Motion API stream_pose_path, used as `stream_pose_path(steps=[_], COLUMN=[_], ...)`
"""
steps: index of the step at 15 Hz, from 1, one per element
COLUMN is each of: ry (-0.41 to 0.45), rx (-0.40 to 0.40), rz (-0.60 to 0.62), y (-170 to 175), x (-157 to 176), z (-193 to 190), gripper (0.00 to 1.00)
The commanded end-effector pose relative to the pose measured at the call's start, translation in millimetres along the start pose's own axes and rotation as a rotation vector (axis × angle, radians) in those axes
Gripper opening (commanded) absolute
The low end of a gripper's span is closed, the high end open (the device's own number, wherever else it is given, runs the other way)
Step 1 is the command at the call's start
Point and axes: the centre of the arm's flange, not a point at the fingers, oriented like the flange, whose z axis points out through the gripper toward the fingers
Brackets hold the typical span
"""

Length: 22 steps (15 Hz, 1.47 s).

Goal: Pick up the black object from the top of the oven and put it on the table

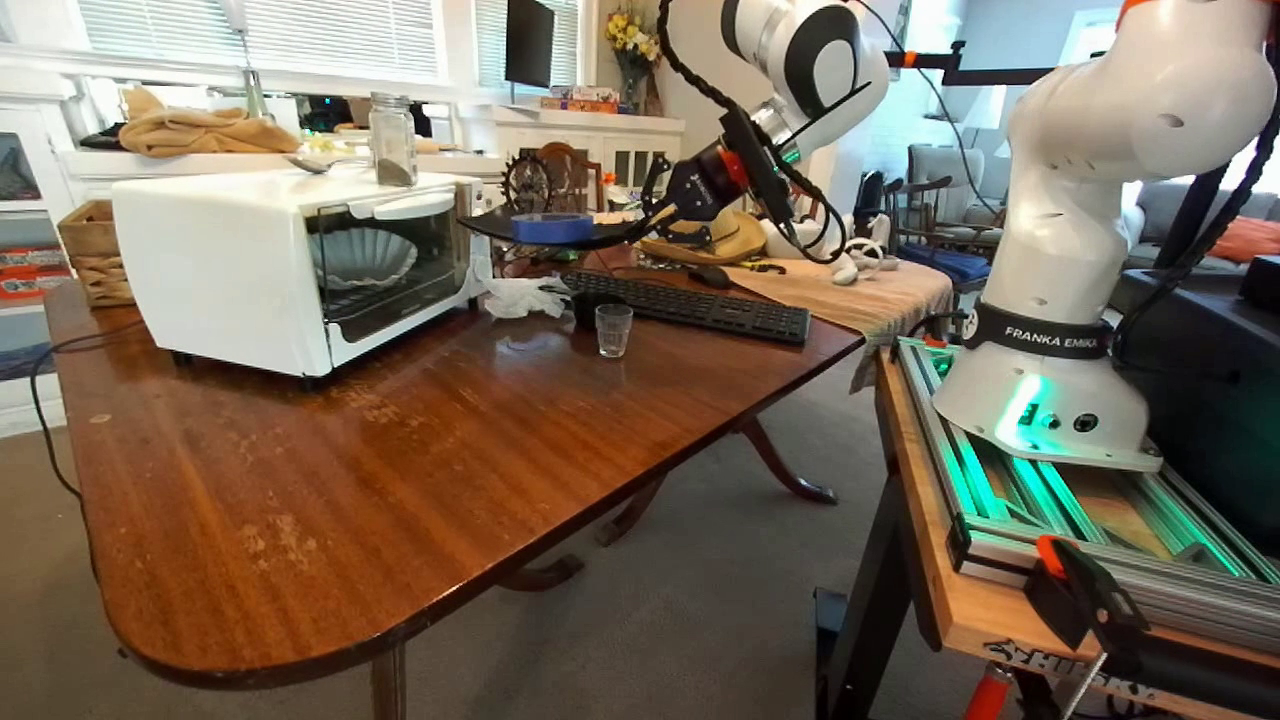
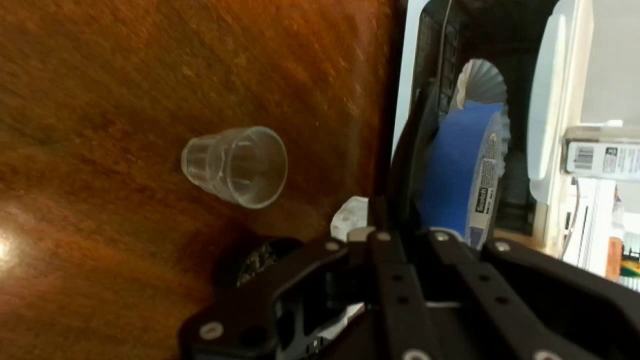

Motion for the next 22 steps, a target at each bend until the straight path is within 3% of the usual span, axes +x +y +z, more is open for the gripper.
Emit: stream_pose_path(steps=[1,10,15,22], ry=[-0.040,-0.233,-0.337,-0.466], rx=[-0.015,-0.126,-0.221,-0.235], rz=[-0.035,-0.273,-0.502,-0.708], y=[27.0,39.4,47.0,52.1], x=[-37.4,-41.9,-1.8,37.4], z=[-29.1,-21.3,-18.0,-20.5], gripper=[0.02,0.02,0.02,0.02])
